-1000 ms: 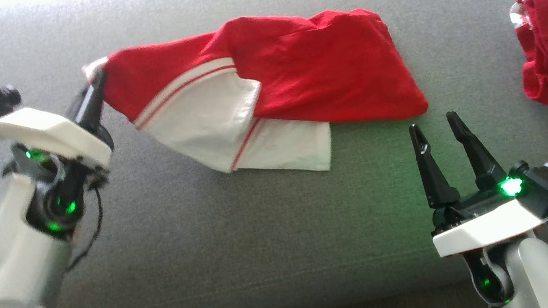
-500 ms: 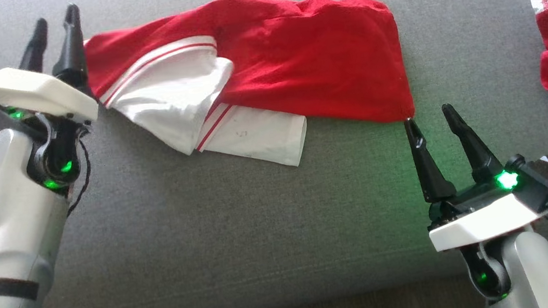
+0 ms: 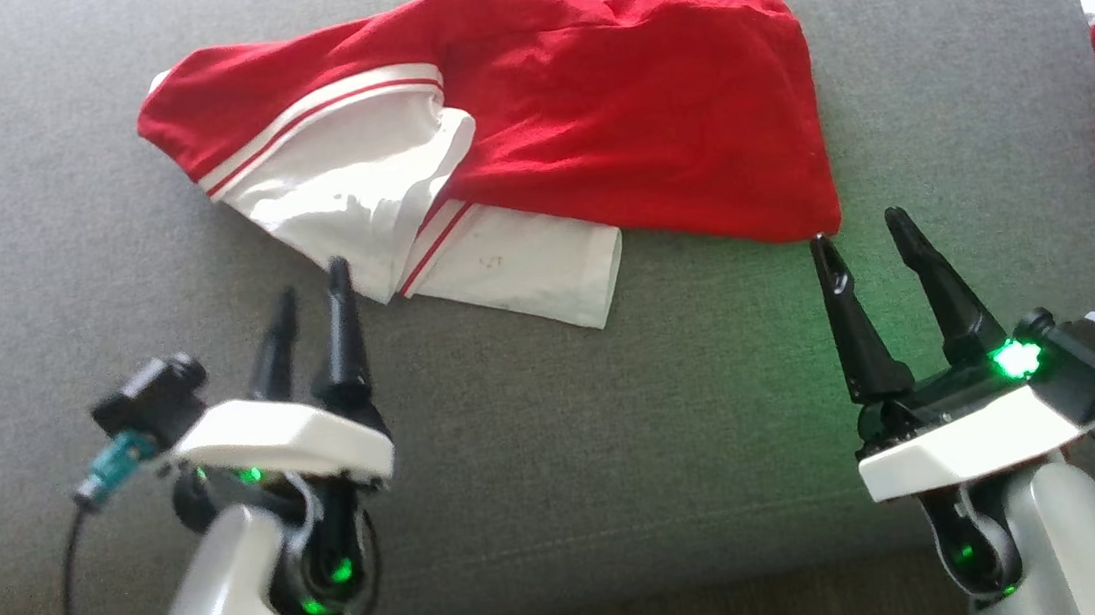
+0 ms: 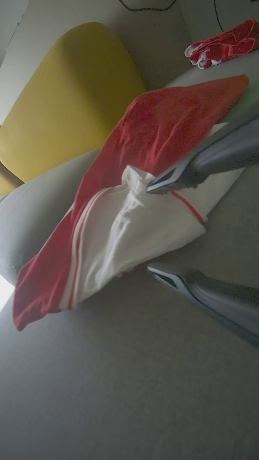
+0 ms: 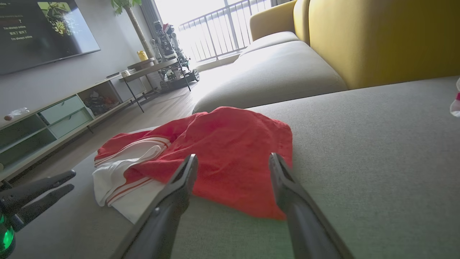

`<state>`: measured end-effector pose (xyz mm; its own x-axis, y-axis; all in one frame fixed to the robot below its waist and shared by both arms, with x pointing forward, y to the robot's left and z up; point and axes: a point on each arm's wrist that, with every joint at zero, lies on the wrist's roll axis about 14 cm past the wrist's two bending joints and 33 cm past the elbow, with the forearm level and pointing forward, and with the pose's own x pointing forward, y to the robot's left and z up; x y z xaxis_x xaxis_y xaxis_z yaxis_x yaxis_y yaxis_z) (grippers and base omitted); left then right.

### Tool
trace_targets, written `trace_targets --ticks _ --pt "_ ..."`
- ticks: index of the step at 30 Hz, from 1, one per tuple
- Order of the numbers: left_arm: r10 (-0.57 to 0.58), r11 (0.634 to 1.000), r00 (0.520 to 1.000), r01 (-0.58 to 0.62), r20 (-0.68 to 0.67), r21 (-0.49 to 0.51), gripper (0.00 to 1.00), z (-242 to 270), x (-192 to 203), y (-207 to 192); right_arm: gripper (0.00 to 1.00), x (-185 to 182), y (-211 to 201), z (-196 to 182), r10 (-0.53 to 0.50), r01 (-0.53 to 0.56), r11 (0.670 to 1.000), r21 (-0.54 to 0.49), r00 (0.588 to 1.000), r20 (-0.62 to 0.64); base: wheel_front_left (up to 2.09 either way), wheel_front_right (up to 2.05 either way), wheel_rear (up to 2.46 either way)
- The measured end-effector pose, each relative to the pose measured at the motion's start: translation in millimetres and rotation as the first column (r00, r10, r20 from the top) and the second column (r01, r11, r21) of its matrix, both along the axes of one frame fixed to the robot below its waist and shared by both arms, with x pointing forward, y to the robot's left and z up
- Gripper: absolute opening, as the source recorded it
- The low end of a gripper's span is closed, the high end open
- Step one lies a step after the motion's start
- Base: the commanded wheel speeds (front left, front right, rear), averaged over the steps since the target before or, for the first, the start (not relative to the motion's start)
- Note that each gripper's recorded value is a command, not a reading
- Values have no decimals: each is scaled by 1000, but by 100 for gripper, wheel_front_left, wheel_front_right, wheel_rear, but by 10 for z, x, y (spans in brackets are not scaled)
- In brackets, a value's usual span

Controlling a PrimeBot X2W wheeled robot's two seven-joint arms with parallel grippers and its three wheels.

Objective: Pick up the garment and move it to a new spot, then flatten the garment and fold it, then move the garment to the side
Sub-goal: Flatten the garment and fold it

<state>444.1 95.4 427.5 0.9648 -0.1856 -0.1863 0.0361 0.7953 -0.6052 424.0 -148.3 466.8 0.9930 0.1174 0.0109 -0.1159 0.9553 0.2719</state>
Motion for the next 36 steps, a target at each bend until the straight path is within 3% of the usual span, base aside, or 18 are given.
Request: trace_targets --ticks 11,21,22,24,36 --pt "-13 1000 992 10 -129 -27 100 -425 -128 -168 100 -27 -125 -27 -36 36 999 -3 999 -11 0 0 0" --pt "-40 998 993 34 -115 -59 100 -433 -9 -270 100 -19 -213 19 -59 59 998 -10 998 2 0 0 0" --pt "-44 997 993 38 -112 -61 75 -429 -2 -279 100 -21 -216 21 -60 60 998 -11 998 3 0 0 0" --pt "-52 997 992 44 -113 -64 3 -428 -3 -311 100 -25 -221 30 -62 62 998 -11 998 5 0 0 0" --pt "-68 995 994 61 -88 -84 0 -342 -35 -346 100 -34 -229 111 -64 64 998 -10 998 26 0 0 0"
